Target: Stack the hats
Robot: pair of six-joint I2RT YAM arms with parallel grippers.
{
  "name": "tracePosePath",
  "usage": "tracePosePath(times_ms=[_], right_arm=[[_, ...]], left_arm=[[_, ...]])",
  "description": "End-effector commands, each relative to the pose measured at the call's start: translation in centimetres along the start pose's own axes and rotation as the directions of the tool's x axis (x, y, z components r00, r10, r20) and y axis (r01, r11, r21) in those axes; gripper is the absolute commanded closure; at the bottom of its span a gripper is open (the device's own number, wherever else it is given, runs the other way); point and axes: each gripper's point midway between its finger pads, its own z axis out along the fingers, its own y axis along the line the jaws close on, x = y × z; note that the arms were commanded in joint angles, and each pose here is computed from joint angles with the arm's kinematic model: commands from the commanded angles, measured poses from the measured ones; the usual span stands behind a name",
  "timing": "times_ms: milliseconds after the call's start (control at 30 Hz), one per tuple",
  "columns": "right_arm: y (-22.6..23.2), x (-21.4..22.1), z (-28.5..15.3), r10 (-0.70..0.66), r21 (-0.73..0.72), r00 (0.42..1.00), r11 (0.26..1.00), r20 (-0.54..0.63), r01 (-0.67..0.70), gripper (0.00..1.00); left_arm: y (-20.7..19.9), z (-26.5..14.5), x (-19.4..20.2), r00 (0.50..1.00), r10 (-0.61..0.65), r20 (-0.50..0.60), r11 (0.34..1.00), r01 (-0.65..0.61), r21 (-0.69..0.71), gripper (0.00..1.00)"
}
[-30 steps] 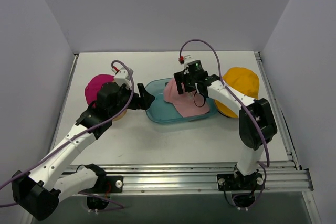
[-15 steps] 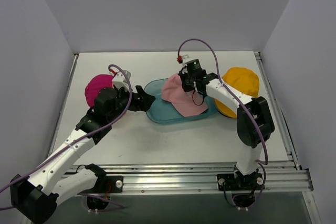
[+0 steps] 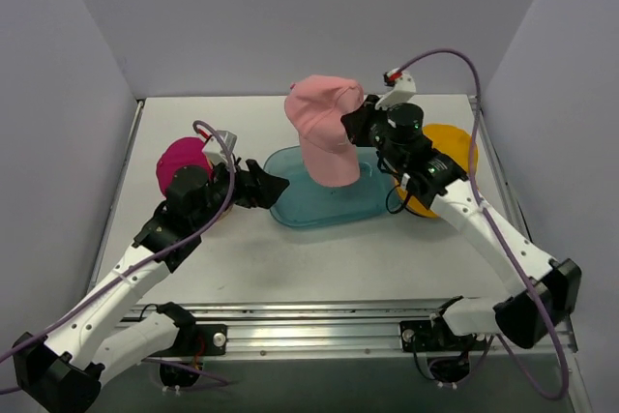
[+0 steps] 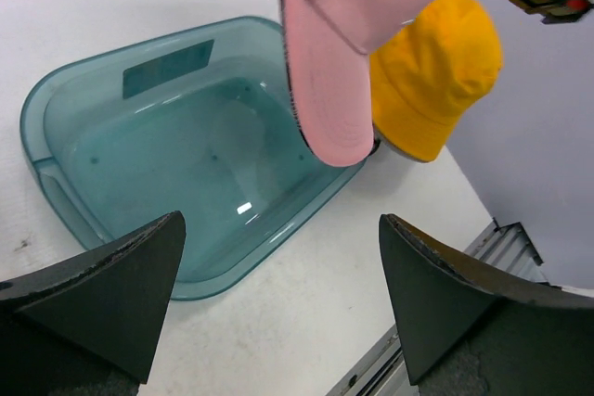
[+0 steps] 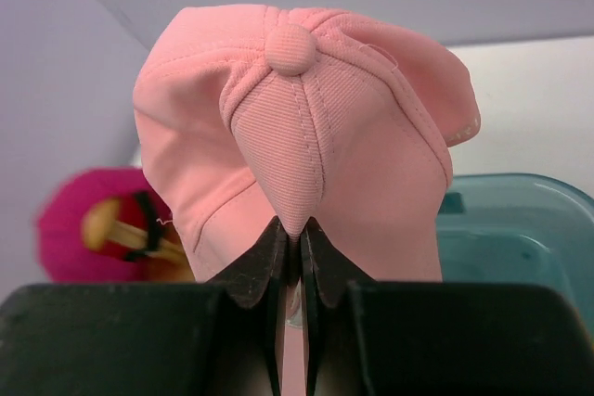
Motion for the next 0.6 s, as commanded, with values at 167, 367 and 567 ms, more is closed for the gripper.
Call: tracePosePath(times_ms=[167, 367, 567], right_arm=[[5.9, -8.7, -7.4, 0.464, -0.232, 0.843, 0.882, 0.271, -0.411, 1.00], [7.6, -9.1, -9.1, 0.585, -0.284, 0.760, 0.808, 0.285, -0.515, 1.00], [7.8, -9.3, -10.0, 0.667, -0.344, 0.690, 0.741, 0.282, -0.576, 1.00]], left_arm=[[-5.4, -1.1, -4.3, 0.988, -0.038, 0.150, 0.971, 0.001, 0.238, 0.06], [-8.9, -1.5, -5.6, 0.979, -0.094, 0.179, 0.921, 0.017, 0.390, 0.06], [-8.6, -1.1, -5.8, 0.974, -0.087, 0.208, 0.934, 0.007, 0.358, 0.06]])
